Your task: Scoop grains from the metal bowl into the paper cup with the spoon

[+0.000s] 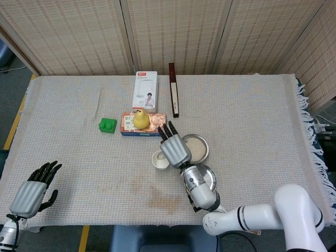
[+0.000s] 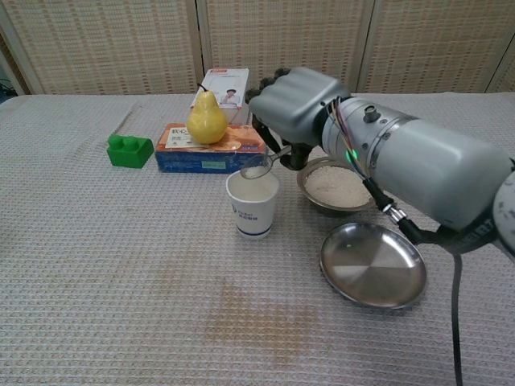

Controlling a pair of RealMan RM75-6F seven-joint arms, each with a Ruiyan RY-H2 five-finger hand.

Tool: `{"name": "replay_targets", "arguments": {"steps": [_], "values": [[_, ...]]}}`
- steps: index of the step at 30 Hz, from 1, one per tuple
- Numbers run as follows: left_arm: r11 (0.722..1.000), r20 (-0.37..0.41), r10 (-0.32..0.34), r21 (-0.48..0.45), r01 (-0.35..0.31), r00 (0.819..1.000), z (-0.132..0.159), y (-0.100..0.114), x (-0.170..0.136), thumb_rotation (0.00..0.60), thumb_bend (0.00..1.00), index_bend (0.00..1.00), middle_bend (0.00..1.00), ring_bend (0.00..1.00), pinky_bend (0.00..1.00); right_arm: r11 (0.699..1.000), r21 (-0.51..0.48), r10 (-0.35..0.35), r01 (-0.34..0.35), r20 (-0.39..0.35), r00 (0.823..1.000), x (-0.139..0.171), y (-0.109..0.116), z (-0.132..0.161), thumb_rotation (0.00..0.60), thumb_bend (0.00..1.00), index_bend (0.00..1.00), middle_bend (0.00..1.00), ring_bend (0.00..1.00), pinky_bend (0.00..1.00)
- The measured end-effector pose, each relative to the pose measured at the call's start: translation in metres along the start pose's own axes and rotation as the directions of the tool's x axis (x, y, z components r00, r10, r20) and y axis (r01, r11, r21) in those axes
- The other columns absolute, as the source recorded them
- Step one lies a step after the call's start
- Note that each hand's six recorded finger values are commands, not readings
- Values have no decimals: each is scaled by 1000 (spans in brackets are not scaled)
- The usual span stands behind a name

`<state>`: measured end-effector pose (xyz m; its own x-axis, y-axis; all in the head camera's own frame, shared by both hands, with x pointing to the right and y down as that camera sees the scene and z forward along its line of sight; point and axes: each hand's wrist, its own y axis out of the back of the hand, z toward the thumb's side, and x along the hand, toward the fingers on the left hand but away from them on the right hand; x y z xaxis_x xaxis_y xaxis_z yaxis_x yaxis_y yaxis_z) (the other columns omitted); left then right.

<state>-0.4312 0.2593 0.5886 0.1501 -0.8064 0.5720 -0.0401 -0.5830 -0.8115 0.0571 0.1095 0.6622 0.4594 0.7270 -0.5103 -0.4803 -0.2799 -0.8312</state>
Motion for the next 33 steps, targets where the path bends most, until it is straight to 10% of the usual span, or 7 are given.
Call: {"name": "replay_targets", "arguments": {"steps": [15, 33], "values": [[1000, 17, 3, -11, -2, 1000, 1, 2, -2, 600, 501, 0, 0, 0, 168, 959, 284, 15, -17, 9, 1000, 6, 10, 25, 600, 385, 691, 68, 0, 0], [1000, 21, -3, -7, 3, 1000, 2, 0, -2, 600, 500, 0, 0, 0, 168, 770, 635, -47, 56, -31, 998, 12, 18, 48, 600, 385, 691, 68, 0, 0]]}}
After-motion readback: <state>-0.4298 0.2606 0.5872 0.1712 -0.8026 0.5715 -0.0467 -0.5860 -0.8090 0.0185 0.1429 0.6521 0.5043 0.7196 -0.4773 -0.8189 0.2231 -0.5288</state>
